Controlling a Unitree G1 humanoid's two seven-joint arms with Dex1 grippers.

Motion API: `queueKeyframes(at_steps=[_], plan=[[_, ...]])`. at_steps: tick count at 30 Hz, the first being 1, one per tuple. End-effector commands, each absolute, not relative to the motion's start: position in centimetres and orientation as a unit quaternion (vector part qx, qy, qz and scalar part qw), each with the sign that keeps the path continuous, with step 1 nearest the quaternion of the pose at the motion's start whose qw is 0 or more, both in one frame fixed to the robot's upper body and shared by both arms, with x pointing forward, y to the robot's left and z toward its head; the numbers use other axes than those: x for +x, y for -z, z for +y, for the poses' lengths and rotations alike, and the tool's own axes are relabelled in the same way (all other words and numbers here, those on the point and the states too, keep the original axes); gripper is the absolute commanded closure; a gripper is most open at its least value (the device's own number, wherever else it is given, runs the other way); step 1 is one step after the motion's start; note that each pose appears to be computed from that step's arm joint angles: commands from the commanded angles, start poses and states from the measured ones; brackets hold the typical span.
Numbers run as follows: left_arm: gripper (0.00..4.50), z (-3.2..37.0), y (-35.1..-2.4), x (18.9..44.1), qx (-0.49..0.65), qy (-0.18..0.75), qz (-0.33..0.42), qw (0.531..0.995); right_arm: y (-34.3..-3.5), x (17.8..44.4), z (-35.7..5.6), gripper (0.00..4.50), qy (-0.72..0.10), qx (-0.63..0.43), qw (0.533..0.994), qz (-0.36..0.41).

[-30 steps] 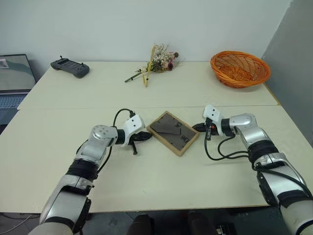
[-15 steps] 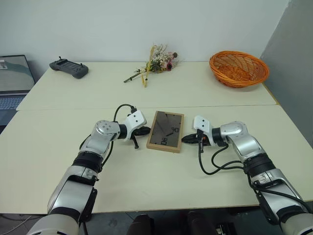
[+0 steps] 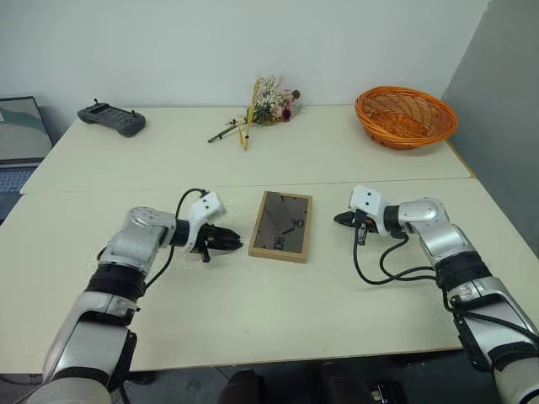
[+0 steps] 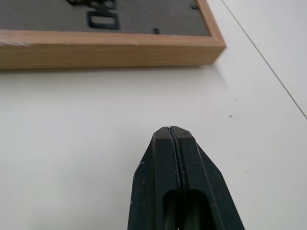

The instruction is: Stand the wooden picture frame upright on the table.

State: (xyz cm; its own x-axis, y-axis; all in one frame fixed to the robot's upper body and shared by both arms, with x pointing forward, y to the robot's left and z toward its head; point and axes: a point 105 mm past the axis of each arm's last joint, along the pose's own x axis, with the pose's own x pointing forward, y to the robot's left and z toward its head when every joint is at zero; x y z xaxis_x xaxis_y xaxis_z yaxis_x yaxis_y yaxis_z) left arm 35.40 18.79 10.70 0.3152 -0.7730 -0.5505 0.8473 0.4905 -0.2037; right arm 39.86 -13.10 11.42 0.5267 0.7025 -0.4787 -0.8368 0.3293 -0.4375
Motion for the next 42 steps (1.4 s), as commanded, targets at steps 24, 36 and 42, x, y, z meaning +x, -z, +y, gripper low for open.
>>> queueKeyframes(at_steps=[24,36,42], plan=[[0.03,12.8,-10.6,35.3,-0.224,0.534,0.403,0.709,-11.2,39.0,-4.7,4.5,-0.507,-0.281,0.813,0.047],[1.71,14.7,-11.9,35.2,-0.249,0.514,0.359,0.738,-10.1,39.0,-7.9,4.5,-0.468,-0.265,0.84,0.071],[2.95,14.9,-12.1,35.5,-0.196,0.513,0.332,0.766,-11.8,39.6,-9.2,4.5,-0.442,-0.25,0.86,0.057]])
